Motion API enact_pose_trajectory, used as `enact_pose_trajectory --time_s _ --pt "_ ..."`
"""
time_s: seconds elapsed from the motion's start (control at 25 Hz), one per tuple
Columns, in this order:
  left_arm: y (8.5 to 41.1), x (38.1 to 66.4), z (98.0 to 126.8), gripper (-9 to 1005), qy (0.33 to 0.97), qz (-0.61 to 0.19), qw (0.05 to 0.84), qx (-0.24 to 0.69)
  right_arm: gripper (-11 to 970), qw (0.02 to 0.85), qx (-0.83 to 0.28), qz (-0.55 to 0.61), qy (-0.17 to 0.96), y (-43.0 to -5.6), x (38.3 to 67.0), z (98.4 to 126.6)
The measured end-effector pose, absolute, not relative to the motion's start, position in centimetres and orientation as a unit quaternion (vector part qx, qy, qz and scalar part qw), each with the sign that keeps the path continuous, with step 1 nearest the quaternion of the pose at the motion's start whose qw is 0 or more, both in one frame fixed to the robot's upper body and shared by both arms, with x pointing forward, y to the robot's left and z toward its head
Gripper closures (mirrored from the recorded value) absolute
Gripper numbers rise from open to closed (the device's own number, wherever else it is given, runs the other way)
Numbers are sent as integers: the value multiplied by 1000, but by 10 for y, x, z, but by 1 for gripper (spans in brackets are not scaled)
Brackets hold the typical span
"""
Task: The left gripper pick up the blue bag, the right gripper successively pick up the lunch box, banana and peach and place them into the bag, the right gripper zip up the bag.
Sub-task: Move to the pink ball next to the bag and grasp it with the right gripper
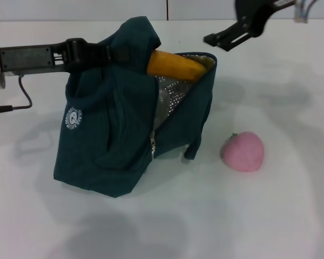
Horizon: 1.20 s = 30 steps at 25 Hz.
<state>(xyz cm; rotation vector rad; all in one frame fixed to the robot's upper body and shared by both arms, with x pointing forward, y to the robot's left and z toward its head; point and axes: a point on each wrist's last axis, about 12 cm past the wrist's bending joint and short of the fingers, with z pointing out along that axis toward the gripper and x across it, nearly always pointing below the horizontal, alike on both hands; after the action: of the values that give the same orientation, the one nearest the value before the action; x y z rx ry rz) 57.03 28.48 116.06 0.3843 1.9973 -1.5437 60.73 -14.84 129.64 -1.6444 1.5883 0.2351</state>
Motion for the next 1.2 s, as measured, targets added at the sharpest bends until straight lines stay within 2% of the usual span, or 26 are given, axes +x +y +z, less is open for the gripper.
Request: enact_pose_trajectory --time_s 0.2,0.44,0.72,1.2 --pt "285 570 1160 961 749 -578 290 144 88 380 -562 160 717 -189 603 1291" --pt "286 569 1159 961 755 -574 283 144 90 269 -467 234 809 -212 594 1267" --pt "284 571 1159 961 755 -573 283 148 105 138 -415 250 864 -211 603 1244" --pt "282 570 1159 961 754 -574 283 149 132 84 -449 201 867 -182 608 1205"
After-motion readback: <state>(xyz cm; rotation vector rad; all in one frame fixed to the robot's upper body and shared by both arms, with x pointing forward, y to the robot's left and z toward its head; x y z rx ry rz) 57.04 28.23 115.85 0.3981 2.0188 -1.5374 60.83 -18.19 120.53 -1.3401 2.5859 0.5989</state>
